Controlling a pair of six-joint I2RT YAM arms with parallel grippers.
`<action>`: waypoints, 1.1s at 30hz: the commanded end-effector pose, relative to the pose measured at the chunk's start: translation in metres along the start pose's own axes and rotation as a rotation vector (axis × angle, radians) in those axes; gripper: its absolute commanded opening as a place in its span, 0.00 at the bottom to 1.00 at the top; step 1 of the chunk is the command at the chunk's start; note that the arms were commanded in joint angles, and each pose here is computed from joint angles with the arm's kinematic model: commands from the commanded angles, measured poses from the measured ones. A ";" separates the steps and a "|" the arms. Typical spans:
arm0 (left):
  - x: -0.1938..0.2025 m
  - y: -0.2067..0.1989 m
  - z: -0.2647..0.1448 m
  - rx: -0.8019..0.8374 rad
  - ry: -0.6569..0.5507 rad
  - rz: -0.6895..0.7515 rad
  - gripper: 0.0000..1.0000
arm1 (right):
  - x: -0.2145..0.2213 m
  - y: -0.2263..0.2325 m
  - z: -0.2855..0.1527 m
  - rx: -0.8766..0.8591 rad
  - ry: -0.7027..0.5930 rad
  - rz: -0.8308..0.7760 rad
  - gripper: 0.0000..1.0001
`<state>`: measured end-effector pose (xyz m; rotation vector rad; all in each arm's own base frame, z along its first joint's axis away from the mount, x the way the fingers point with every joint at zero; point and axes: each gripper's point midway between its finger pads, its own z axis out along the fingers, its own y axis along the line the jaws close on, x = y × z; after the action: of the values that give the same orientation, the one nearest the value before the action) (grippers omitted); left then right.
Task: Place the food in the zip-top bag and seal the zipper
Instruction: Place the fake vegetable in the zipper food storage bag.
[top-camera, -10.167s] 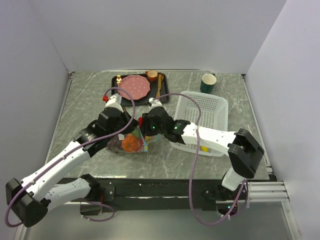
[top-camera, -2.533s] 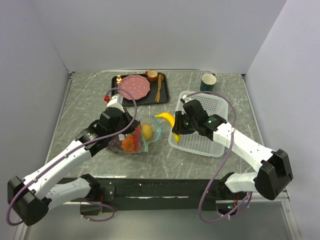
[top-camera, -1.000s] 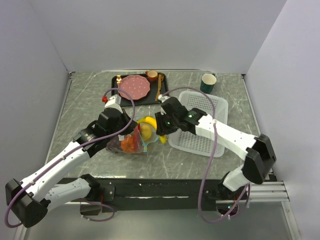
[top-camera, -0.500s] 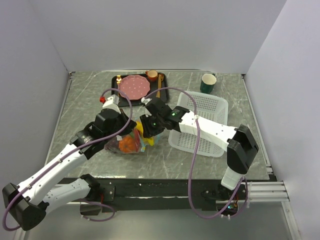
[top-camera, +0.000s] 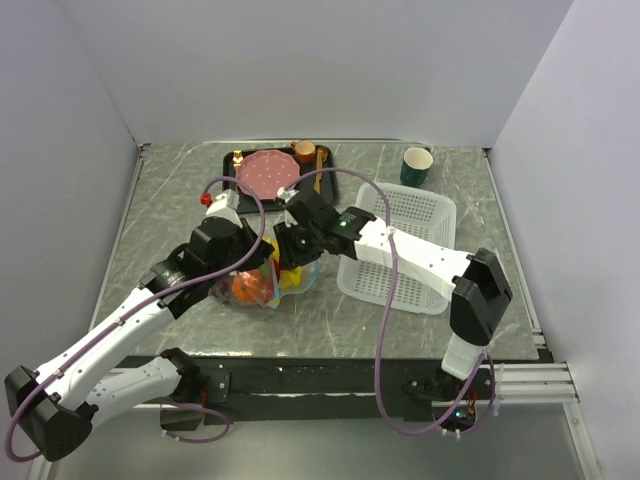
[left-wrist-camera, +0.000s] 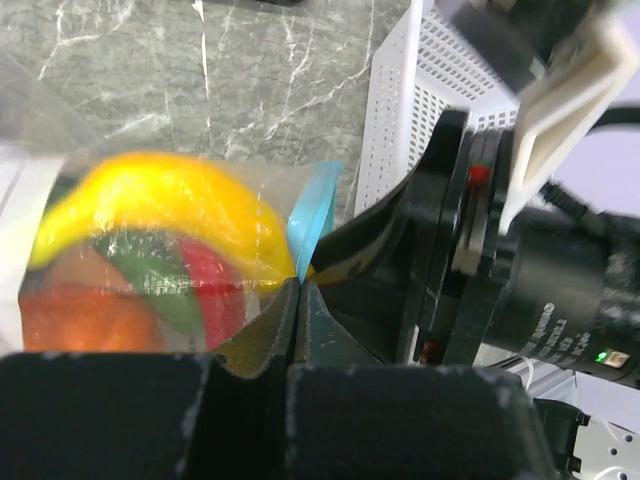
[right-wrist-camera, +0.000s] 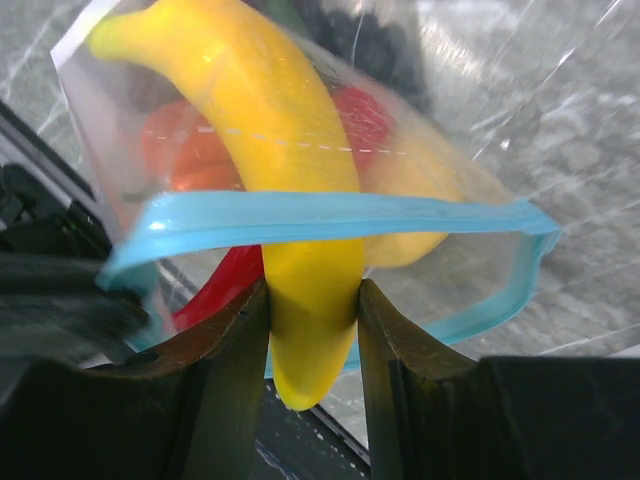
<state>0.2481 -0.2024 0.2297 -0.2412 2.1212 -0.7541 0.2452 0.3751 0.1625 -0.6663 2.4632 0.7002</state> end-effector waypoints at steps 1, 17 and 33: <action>-0.019 -0.029 -0.012 0.106 -0.046 -0.015 0.01 | -0.036 0.005 -0.002 0.085 -0.083 -0.018 0.11; -0.023 -0.024 -0.012 0.081 -0.070 -0.021 0.01 | -0.042 0.021 0.001 0.058 -0.112 -0.039 0.17; -0.021 -0.017 -0.012 0.058 -0.074 -0.023 0.01 | -0.033 0.034 -0.016 -0.070 -0.163 -0.023 0.66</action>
<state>0.2427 -0.1974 0.2336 -0.2445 2.1133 -0.7535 0.2527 0.3902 0.1641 -0.6287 2.4063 0.6879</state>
